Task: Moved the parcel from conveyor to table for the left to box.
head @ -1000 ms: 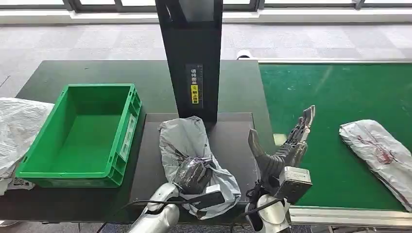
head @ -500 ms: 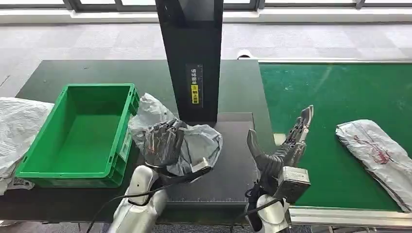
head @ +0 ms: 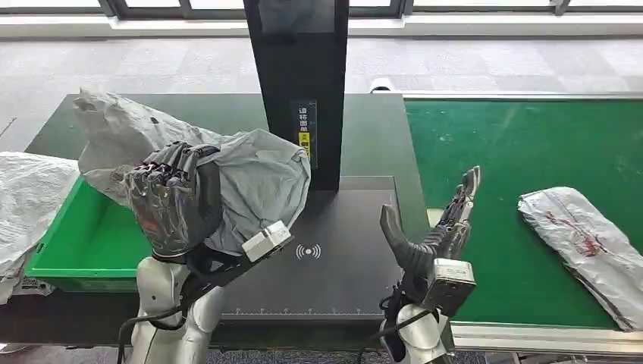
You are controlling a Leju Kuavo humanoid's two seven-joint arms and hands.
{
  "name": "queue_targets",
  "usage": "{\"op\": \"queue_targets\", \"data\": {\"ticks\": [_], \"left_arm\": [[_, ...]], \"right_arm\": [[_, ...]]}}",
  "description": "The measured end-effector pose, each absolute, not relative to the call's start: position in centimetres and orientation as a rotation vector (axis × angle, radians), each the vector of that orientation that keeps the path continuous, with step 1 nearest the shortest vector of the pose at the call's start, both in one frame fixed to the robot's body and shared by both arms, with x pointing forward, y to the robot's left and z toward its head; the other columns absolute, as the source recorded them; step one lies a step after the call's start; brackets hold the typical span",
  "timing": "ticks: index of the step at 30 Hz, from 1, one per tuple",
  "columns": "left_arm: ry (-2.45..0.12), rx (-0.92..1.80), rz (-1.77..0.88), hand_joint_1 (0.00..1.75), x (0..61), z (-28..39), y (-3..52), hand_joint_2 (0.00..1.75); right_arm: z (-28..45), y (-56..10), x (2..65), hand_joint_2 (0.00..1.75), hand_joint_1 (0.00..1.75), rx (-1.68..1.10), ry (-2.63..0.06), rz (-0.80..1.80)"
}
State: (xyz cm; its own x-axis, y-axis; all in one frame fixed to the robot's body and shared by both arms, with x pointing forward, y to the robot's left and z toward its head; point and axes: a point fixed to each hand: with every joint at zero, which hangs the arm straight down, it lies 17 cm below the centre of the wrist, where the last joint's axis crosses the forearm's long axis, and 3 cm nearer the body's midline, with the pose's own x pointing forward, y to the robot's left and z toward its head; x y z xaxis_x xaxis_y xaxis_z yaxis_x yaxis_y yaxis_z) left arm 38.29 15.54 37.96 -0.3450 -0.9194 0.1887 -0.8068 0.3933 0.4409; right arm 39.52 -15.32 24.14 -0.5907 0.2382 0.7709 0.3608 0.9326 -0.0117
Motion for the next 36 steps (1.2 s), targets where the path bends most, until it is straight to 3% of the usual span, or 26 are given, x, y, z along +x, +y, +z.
{"op": "queue_targets", "data": {"ticks": [13, 26, 36], "left_arm": [[-2.148, 1.638, -0.333, 1.75, 39.2, 38.3, 21.0, 1.75], [-1.756, 1.58, -0.338, 1.75, 47.3, 28.7, 29.6, 1.75], [-1.638, 1.522, -0.338, 1.75, 48.8, 24.6, 31.3, 1.75]], "right_arm": [[24.3, -14.8, 39.5, 1.75, 0.0, -0.409, -2.234, -0.175], [24.3, -14.6, 39.3, 1.75, 0.0, -0.403, -2.236, -0.171], [24.3, -14.6, 39.3, 1.75, 0.0, -0.401, -2.235, -0.174]]}}
